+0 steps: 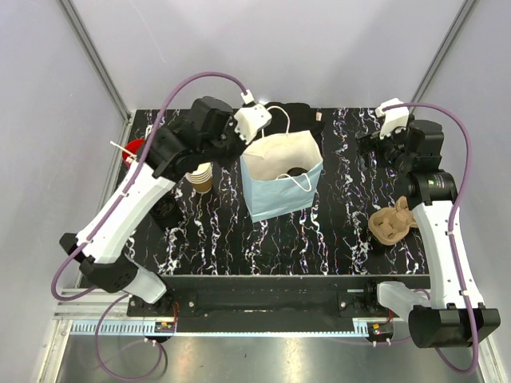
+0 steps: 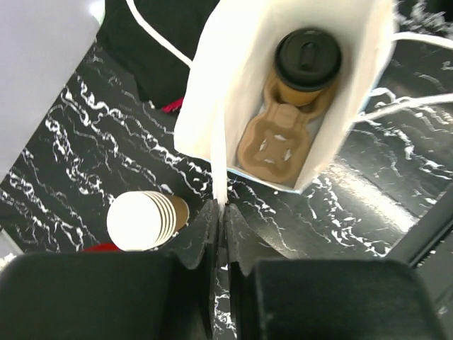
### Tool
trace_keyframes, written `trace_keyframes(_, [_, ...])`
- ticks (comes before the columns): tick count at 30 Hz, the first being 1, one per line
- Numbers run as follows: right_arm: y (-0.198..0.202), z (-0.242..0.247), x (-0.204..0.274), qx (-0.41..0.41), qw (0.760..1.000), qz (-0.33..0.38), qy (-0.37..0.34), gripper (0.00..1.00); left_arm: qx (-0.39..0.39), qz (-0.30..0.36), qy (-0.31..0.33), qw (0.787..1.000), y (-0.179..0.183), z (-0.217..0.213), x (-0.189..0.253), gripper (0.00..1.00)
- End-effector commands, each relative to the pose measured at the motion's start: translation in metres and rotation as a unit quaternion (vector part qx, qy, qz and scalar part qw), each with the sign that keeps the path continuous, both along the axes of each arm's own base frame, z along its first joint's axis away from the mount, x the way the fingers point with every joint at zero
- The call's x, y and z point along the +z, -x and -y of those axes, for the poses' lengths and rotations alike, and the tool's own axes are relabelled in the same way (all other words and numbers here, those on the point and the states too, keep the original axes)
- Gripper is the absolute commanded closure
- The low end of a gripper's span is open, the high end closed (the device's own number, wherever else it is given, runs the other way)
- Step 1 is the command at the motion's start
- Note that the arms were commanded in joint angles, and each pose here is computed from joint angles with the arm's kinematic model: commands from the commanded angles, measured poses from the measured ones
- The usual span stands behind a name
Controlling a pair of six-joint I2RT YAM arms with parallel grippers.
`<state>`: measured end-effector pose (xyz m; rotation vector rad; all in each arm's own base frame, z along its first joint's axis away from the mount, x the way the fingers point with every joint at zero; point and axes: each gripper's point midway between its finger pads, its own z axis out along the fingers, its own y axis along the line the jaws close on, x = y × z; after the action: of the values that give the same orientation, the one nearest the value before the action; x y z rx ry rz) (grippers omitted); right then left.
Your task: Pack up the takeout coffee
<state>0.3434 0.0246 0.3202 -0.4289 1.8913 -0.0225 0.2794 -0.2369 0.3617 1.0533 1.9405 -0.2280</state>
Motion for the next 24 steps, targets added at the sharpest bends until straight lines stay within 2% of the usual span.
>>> trace_keyframes(1, [-0.002,-0.006,0.003,0.022,1.0,0.007,0.001,0.0,0.023,0.037,-0.001,0.999,-0.021,0.004,0.002,0.87])
trace_keyframes(3, [-0.003,-0.007,-0.001,0.024,1.0,0.001,0.001,0.0,0.016,0.038,0.011,0.999,-0.025,0.014,-0.002,0.86])
trace_keyframes(6, [-0.002,-0.009,-0.004,0.031,0.999,-0.004,0.0,0.0,0.009,0.034,0.016,0.999,-0.03,0.023,-0.014,0.7])
trace_keyframes(10, [0.003,-0.01,-0.003,0.04,0.999,0.0,0.005,0.0,0.008,0.049,0.036,0.998,-0.032,0.027,-0.002,0.34])
trace_keyframes(14, [0.007,-0.013,0.0,0.047,0.999,0.001,0.002,0.0,0.013,0.073,0.061,0.995,-0.03,0.022,0.02,0.08])
trace_keyframes(16, [0.008,-0.014,0.002,0.049,0.999,0.002,-0.001,0.0,0.02,0.084,0.071,0.994,-0.029,0.015,0.032,0.01])
trace_keyframes(24, [0.013,-0.018,0.012,0.055,0.998,0.007,-0.012,0.0,0.059,0.098,0.096,0.989,-0.037,-0.017,0.047,0.01])
